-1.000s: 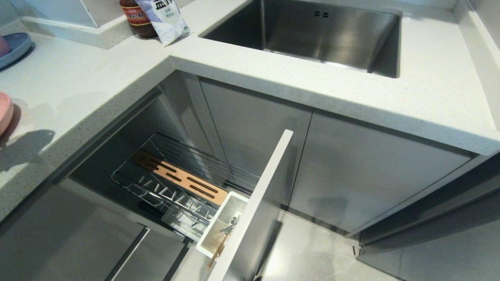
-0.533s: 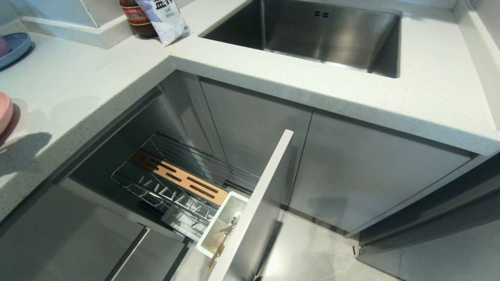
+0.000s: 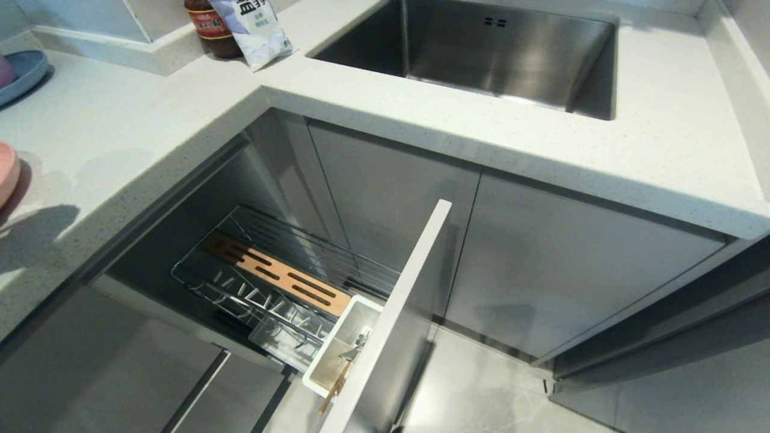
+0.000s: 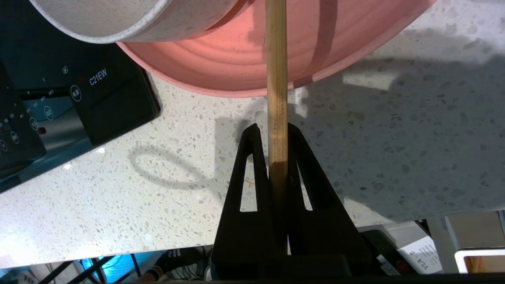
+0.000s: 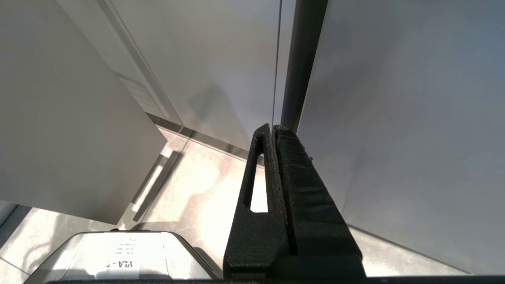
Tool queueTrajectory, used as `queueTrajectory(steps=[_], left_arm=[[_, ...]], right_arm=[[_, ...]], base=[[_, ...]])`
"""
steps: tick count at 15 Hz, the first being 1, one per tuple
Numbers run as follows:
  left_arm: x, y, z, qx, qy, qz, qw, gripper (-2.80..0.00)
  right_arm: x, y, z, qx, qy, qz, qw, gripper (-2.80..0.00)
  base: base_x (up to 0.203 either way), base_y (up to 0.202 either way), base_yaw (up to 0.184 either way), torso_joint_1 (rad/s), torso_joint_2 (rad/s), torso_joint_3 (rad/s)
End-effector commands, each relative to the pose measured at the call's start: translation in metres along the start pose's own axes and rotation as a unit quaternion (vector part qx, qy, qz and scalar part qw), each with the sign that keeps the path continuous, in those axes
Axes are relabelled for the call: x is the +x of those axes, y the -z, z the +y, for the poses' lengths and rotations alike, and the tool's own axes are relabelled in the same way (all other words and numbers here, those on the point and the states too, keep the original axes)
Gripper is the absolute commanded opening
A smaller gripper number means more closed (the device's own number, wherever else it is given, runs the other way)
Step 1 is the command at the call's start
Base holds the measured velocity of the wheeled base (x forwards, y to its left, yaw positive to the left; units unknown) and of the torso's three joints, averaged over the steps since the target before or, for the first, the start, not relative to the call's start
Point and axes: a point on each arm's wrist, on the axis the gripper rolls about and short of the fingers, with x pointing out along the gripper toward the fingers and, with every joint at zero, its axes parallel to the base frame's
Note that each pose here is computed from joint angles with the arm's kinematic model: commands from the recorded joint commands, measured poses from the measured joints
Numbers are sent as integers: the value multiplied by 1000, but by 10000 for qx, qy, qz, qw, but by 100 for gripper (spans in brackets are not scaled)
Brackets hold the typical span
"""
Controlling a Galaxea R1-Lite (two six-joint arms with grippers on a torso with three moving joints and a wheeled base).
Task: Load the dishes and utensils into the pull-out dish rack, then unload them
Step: Take the chopsticks out of the cupboard
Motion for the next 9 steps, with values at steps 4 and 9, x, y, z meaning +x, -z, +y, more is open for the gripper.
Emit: queueTrajectory(steps=[4, 9], left_arm=[[1, 0, 0, 16, -22, 7, 10000, 0], [-3, 0, 3, -51, 11, -92, 9999, 0]], right_arm=[[0, 0, 0, -3, 0, -5, 10000, -280], [0, 0, 0, -3, 0, -8, 10000, -280]], base=[[0, 0, 0, 0, 0, 0], [0, 0, 0, 0, 0, 0]])
